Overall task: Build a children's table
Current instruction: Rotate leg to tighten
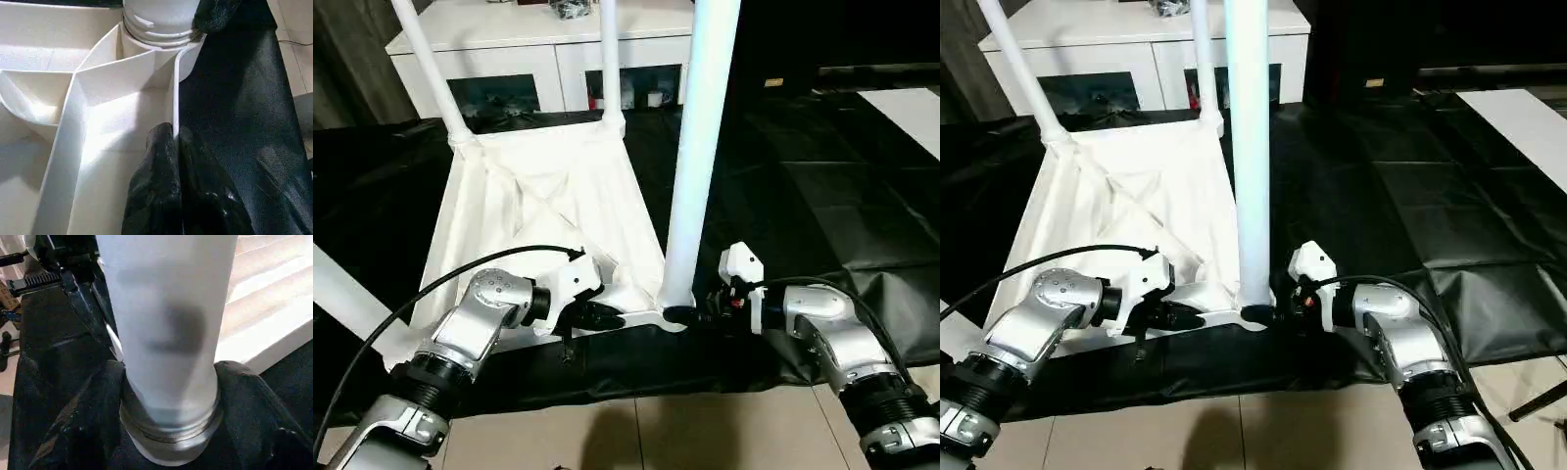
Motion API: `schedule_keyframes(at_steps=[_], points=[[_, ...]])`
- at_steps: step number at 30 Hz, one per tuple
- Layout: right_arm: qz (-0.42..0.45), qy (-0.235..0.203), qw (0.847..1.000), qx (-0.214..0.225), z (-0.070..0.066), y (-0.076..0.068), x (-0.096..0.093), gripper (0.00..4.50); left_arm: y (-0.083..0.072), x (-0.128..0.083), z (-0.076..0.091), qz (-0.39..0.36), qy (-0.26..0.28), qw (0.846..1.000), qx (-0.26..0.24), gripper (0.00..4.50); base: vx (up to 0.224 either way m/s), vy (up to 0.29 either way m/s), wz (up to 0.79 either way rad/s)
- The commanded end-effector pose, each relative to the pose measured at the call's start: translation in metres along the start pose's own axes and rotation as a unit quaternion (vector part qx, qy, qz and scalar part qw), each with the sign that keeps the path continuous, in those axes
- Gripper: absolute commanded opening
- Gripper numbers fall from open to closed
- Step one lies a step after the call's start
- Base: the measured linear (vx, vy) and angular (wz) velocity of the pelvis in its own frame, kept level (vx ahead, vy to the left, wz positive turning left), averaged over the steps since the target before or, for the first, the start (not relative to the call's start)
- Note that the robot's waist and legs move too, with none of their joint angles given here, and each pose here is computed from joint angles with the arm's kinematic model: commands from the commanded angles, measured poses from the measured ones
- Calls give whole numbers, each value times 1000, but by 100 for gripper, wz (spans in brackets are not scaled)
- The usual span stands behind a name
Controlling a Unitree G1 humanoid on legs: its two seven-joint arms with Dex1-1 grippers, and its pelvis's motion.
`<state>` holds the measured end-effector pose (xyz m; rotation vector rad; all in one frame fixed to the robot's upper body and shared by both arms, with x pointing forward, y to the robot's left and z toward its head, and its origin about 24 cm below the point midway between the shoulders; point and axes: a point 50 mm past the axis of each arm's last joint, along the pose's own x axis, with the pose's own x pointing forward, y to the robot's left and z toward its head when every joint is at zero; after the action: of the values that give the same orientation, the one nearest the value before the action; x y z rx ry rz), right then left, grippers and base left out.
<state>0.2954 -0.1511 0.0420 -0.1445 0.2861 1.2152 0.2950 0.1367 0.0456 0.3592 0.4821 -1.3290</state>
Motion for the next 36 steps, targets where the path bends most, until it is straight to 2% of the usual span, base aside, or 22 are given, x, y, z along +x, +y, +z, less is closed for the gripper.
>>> schedule_keyframes(at_steps=[1, 7, 10, 13, 16, 17, 18, 19, 20, 24, 26, 28, 32, 36], points=[[19, -8, 1000, 0, 2, 4, 7, 262, -5, 5, -7, -10, 9, 1000, -12, 0, 0, 0, 0], [-36, 0, 999, 6, -5, 3, 17, 259, -3, 15, -8, 11, 10, 1000, -22, 0, 0, 0, 0], [-117, 1, 993, 26, -11, 0, 31, 259, 8, 37, -2, 81, 16, 996, -33, 0, 0, 0, 0], [-204, -4, 977, 57, -11, -4, 45, 258, 18, 58, 11, 149, 13, 987, -59, 0, -44, 14, -4], [-289, -13, 952, 100, -9, -9, 58, 257, 23, 76, 25, 196, 13, 978, -75, 0, -36, 12, -3], [-289, -13, 952, 100, -9, -9, 58, 257, 23, 76, 25, 196, 13, 978, -75, 0, 0, 0, 0], [-318, -11, 942, 109, -8, -11, 63, 257, 23, 81, 28, 207, 18, 976, -68, 0, 0, 0, 0], [-327, -11, 938, 111, -7, -12, 64, 257, 23, 83, 29, 209, 20, 976, -65, 0, 0, 0, 0], [-337, -5, 937, 93, -6, -13, 66, 257, 22, 85, 29, 210, 24, 976, -57, 0, 0, 0, 0], [-347, 2, 934, 89, -6, -14, 67, 257, 19, 87, 28, 191, 25, 980, -47, 0, 0, 0, 0], [-335, -15, 937, 96, -4, -12, 67, 257, 18, 86, 25, 185, 28, 981, -47, 0, 0, 0, 0], [-326, -40, 939, 98, 0, -11, 65, 313, 18, 85, 24, 181, 27, 982, -46, 0, 0, 0, 0], [-324, -57, 939, 98, 3, -13, 59, 349, 18, 83, 21, 173, 27, 984, -36, 0, 0, 0, 0], [-300, -59, 947, 99, -1, -22, 31, 375, 10, 74, 10, 108, 35, 993, -20, 0, 0, 0, 0]])
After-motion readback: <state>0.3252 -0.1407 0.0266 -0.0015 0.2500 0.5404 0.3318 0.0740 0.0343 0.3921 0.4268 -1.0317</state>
